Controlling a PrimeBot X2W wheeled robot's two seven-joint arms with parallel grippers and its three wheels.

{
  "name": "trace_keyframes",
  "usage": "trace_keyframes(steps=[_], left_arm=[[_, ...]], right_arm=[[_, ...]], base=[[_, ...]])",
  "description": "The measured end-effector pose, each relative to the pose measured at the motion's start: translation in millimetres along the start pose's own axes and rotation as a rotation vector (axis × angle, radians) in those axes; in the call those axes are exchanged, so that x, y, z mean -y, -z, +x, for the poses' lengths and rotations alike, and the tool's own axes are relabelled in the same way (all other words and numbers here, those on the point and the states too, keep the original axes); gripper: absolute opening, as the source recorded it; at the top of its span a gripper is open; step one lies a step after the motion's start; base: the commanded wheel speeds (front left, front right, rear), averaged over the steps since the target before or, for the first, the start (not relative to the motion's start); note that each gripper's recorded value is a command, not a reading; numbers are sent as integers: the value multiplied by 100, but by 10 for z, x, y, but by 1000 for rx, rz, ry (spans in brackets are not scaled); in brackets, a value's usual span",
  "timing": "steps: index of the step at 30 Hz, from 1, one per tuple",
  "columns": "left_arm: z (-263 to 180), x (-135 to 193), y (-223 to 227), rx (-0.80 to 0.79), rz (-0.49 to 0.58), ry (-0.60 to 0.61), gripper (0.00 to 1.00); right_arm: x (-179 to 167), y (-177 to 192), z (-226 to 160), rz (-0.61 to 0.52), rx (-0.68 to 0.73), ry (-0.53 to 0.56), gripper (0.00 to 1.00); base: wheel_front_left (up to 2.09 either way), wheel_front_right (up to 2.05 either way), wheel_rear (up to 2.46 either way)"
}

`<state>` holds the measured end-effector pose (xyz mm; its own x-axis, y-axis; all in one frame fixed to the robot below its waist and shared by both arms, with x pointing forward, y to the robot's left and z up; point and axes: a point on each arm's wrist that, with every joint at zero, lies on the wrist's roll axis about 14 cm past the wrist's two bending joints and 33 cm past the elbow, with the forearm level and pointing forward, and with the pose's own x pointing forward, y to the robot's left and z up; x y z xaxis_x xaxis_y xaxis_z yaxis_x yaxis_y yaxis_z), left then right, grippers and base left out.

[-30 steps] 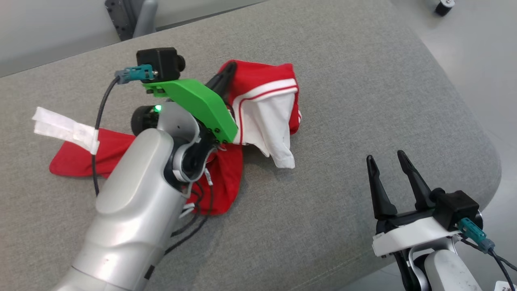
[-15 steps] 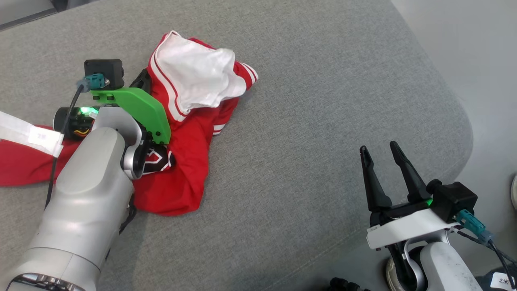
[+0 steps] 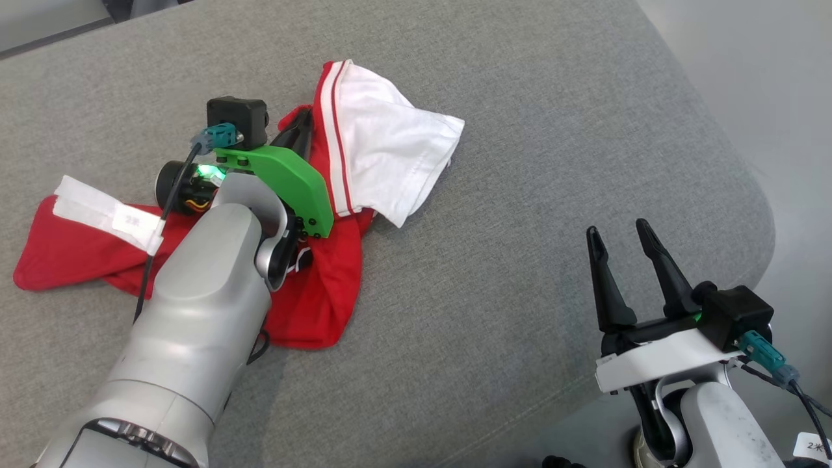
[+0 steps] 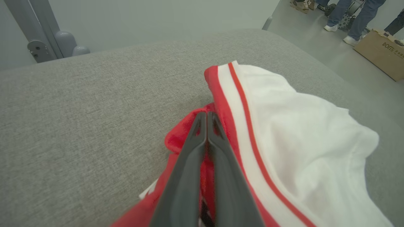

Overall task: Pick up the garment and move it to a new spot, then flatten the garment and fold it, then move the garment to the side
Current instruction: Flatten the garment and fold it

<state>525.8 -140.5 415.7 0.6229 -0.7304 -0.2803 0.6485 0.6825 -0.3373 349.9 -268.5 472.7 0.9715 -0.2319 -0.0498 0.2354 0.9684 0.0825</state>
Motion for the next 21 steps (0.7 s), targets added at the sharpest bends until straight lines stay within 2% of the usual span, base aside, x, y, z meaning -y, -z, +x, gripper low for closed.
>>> trace_keyframes(steps=[9, 15, 21], left_arm=[[-225, 260, -609, 229, -22, 33, 100], [-566, 353, -777, 335, -37, 2, 100], [-1179, 45, -752, 421, -21, -147, 100]], right_arm=[[39, -26, -115, -8, 12, 7, 100], [5, -69, -181, -11, 31, -8, 100], [-34, -109, -272, -14, 50, -27, 100]], base=[[0, 0, 0], [0, 0, 0], [0, 0, 0]])
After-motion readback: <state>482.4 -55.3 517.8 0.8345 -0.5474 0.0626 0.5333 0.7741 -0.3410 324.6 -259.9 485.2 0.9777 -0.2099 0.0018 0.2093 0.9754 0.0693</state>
